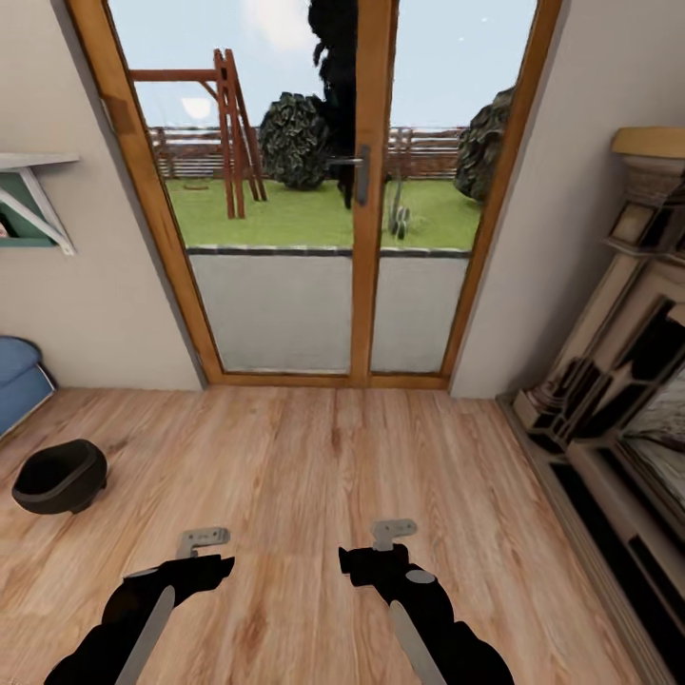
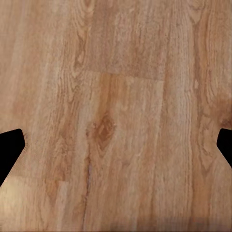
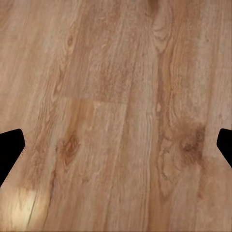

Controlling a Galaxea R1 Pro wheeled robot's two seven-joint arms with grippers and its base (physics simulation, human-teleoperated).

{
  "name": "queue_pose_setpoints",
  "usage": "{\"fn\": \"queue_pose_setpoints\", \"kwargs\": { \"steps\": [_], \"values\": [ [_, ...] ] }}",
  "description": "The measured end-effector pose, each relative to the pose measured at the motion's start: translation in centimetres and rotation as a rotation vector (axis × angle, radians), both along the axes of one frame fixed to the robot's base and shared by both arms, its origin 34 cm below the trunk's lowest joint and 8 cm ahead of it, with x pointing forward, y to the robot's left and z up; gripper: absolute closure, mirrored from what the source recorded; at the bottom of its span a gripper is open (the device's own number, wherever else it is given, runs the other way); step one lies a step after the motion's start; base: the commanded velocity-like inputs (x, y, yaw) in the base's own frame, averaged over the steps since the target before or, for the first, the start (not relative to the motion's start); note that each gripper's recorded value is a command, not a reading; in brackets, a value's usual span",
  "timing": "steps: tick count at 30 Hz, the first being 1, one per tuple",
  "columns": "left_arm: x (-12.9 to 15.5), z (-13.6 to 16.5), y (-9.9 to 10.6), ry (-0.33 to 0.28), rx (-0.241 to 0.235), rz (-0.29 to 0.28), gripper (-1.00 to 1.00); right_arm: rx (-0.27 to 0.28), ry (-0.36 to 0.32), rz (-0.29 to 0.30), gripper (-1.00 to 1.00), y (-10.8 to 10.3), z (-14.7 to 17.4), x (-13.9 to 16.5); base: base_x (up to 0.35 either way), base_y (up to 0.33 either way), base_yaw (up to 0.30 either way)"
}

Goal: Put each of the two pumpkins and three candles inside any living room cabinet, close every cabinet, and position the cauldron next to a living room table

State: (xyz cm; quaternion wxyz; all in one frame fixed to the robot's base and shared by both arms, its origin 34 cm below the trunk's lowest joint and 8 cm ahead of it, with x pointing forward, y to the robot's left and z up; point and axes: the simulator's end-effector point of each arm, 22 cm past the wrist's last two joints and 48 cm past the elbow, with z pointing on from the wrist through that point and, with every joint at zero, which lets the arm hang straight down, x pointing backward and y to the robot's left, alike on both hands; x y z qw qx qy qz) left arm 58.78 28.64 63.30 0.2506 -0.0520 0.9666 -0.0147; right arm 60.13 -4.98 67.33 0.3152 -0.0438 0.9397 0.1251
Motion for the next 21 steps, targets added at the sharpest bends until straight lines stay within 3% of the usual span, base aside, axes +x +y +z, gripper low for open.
{"fn": "queue_pose_setpoints", "kwargs": {
  "steps": [21],
  "values": [
    [-0.09, -0.13, -0.03, 0.003, -0.001, 0.001, -1.0, -0.001, 0.003, 0.002, -1.0, 0.16, -0.08, -0.11, 0.336, 0.054, 0.291]
  ]
}}
